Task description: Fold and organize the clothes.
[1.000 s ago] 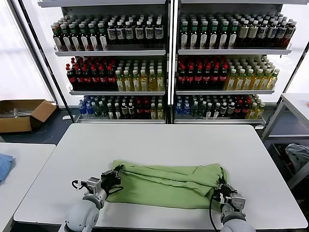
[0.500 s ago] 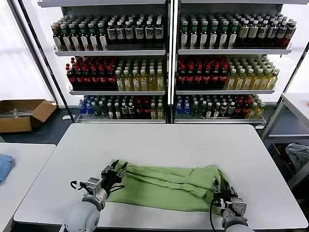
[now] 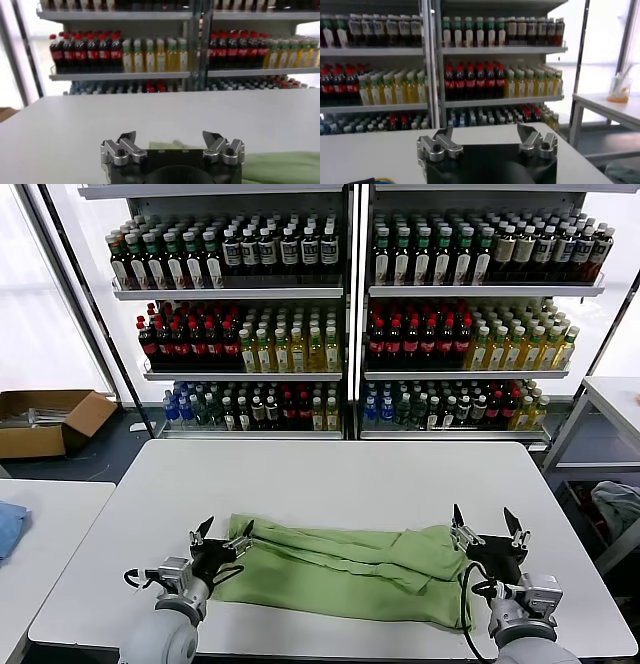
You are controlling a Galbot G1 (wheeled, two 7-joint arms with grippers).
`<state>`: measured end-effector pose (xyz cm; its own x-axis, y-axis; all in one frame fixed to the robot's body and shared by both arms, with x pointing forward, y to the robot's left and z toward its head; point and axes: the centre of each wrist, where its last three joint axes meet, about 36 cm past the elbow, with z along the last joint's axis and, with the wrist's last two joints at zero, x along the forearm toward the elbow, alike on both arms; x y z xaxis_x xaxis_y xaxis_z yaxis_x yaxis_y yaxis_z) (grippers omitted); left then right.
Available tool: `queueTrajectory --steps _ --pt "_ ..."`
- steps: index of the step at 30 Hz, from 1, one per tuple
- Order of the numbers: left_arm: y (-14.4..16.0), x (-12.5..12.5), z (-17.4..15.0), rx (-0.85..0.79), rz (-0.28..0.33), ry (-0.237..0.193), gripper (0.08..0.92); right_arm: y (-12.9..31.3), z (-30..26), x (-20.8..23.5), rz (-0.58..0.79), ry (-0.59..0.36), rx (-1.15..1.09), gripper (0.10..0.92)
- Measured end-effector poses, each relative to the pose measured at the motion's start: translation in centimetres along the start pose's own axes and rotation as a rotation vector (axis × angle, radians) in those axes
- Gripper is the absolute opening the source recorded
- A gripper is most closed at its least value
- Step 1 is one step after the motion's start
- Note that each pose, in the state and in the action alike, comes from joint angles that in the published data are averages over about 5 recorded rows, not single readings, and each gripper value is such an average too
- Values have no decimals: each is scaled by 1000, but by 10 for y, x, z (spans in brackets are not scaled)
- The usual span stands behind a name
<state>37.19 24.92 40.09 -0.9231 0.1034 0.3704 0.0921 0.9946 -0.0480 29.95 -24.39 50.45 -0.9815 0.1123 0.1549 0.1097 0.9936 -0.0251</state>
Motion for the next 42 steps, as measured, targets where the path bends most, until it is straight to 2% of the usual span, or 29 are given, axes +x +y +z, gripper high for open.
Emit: queueTrajectory --steps 15,18,38,42 --pt "4 -21 20 116 5 74 822 9 -4 12 -33 -16 5 823" --pt "4 -22 24 123 11 83 781 10 -7 12 -36 -23 5 823" --pt "16 -16 35 132 25 82 203 13 -20 11 -45 -60 14 823" --pt "23 -10 33 119 17 74 113 14 -22 10 -52 -66 15 823"
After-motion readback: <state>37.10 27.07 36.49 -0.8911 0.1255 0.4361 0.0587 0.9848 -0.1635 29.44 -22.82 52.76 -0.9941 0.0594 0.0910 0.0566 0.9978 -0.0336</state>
